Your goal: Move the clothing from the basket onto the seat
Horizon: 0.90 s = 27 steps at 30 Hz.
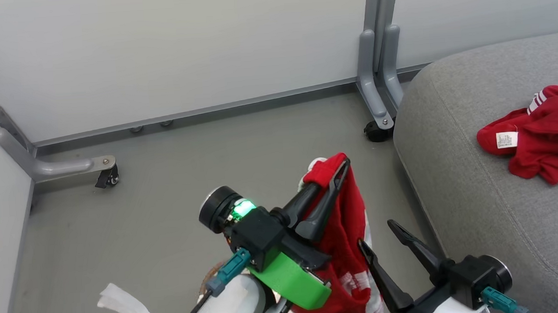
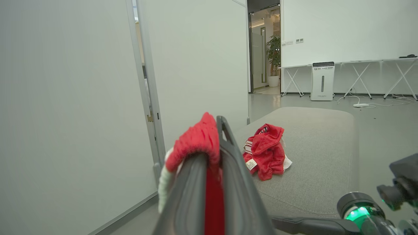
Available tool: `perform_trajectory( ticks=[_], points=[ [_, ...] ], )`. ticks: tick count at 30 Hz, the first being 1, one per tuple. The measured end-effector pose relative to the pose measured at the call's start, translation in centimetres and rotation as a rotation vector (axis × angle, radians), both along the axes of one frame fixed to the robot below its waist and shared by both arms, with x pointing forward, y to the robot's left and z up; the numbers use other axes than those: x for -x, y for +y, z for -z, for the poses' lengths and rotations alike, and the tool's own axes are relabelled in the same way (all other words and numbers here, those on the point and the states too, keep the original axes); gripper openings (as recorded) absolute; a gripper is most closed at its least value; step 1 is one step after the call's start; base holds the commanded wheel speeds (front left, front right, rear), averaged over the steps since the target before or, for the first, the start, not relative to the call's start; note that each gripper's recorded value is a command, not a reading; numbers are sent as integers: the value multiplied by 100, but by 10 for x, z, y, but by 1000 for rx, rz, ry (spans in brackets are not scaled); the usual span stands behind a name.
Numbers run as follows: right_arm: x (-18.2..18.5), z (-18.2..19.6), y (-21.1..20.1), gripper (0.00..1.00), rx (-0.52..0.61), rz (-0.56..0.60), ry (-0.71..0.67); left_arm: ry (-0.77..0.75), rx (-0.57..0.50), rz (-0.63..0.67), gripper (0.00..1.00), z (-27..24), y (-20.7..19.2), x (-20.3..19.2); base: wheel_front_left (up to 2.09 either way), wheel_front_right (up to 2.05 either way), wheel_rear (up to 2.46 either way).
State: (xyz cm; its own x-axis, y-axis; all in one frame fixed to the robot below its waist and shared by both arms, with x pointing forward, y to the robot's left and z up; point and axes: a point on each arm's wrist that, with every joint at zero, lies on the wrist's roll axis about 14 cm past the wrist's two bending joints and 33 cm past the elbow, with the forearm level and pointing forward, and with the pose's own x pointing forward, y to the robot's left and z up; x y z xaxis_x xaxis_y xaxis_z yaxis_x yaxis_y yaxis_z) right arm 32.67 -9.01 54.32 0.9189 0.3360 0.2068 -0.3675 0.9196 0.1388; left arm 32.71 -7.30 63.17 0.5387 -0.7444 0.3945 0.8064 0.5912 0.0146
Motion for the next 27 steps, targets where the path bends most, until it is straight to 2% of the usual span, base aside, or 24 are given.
perform_trajectory(
  ticks=[12, 24, 25, 26, 27],
  points=[
    [-22, 2, 10, 100, 40, -48, 2, -41, -7, 69, 0, -13, -14, 0, 0, 0, 0],
    [-29, 5, 22, 100, 33, -83, 15, -19, -42, 98, 0, -1, -17, 1, 0, 0, 0],
    [-29, 5, 24, 73, 37, -89, 16, -14, -43, 99, 0, 0, -17, 0, 0, 0, 0],
    [-28, 6, 24, 18, 41, -93, 19, -10, -49, 101, 0, 2, -17, 1, 0, 0, 0],
    [-28, 7, 25, 7, 42, -95, 22, -8, -54, 102, 0, 4, -17, 1, 0, 0, 0]
  ],
)
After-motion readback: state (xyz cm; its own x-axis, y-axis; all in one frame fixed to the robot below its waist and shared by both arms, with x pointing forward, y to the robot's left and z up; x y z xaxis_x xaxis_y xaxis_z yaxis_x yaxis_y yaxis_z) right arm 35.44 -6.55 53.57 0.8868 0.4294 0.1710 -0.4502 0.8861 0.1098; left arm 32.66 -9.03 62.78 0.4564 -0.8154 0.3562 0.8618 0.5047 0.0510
